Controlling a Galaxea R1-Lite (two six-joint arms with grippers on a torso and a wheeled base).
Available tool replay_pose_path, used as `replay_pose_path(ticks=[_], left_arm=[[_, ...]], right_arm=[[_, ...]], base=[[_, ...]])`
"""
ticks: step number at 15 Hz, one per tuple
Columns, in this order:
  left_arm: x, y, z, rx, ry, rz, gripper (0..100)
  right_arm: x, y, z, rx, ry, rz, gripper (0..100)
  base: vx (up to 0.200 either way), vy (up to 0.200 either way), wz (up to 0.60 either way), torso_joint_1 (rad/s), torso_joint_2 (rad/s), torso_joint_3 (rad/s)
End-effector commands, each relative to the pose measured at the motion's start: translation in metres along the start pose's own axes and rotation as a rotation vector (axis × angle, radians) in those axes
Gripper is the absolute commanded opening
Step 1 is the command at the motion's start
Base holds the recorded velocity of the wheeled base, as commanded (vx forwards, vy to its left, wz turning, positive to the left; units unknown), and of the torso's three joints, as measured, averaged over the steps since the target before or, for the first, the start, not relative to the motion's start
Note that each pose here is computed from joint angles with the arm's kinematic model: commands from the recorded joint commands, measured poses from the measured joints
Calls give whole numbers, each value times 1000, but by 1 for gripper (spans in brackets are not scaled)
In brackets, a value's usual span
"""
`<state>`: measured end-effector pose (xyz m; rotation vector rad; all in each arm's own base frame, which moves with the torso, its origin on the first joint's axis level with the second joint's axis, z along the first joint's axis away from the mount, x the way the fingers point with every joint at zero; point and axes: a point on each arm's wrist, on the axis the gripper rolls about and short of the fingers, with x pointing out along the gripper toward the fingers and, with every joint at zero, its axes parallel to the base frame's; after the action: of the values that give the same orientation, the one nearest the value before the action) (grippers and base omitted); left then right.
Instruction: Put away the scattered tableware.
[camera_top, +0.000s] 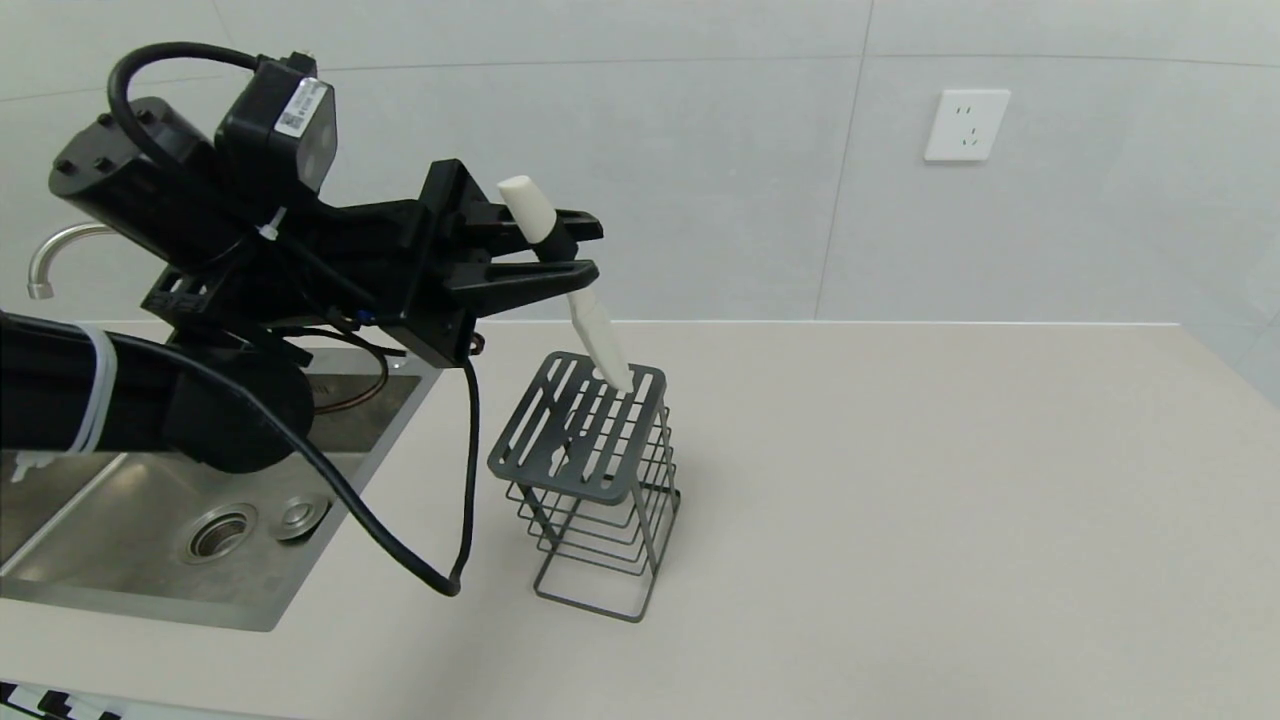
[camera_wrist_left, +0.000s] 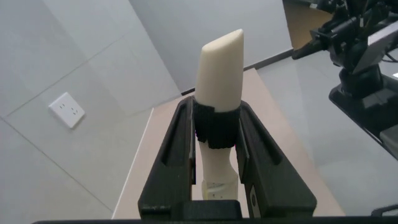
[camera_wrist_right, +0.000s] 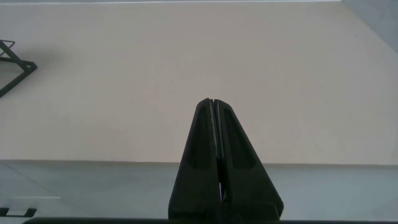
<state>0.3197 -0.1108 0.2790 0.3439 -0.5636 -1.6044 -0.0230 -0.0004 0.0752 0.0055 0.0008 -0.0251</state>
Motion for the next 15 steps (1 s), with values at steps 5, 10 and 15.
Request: replay_pose_path(ticks=[5,10,15], left_arm=[[4,1,-13,-26,-2,-6,0],[4,1,-17,-35,0,-4,0],[4,1,-20,-41,2,-1,0]], right_arm=[[0,0,0,-1,2,1,0],[0,0,0,-1,2,1,0],[0,0,0,-1,2,1,0]], base=[[0,0,0,0,0,0],[0,0,0,0,0,0],[0,0,0,0,0,0]])
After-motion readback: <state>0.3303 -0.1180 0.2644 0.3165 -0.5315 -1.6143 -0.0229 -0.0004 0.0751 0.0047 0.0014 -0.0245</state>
